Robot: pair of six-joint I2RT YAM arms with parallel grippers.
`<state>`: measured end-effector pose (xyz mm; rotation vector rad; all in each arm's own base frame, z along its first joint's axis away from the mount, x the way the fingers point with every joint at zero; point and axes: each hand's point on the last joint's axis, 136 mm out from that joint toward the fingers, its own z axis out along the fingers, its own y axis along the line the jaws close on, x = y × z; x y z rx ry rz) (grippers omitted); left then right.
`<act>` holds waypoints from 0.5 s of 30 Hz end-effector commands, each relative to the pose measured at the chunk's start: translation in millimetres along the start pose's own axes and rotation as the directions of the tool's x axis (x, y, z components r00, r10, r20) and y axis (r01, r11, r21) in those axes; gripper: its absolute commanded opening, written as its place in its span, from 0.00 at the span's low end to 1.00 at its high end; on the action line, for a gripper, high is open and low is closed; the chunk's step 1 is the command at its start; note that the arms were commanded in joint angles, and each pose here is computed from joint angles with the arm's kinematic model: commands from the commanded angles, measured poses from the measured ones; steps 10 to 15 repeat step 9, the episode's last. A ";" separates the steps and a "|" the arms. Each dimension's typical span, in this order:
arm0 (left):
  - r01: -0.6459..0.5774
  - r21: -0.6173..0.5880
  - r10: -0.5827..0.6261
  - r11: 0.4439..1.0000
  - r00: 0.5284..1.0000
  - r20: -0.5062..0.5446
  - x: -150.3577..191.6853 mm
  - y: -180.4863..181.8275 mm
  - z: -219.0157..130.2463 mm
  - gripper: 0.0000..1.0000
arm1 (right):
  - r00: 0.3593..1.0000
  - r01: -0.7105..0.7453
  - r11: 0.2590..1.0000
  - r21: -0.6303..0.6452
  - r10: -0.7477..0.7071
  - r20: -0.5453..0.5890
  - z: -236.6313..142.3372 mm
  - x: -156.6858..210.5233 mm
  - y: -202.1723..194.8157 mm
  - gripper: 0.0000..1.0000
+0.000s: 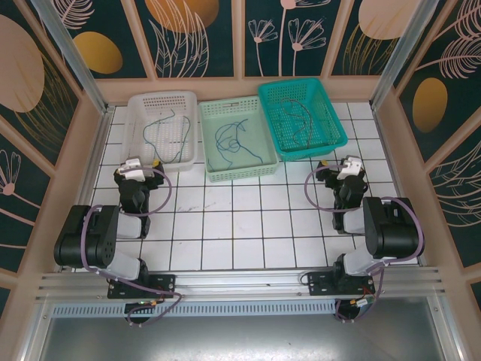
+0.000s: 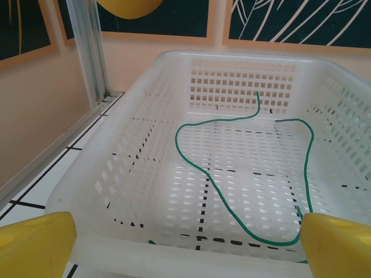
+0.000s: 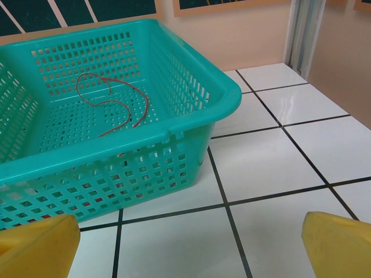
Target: Untangle the cables
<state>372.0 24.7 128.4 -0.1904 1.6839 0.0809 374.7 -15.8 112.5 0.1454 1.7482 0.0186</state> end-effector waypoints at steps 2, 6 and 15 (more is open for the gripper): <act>0.023 -0.016 -0.022 1.000 0.999 0.040 -9.0 4.3 0.8 0.99 | 0.999 -0.013 1.000 -0.021 0.014 0.038 -0.1 -8.8 2.8 0.99; 0.021 -0.012 -0.020 1.000 0.999 0.040 -9.1 3.6 0.9 0.99 | 0.999 -0.014 1.000 -0.020 0.015 0.040 -0.3 -9.2 2.6 0.99; 0.021 -0.012 -0.020 1.000 0.999 0.040 -9.3 3.6 0.9 0.99 | 0.999 -0.015 1.000 -0.020 0.016 0.039 -0.3 -8.7 2.4 0.99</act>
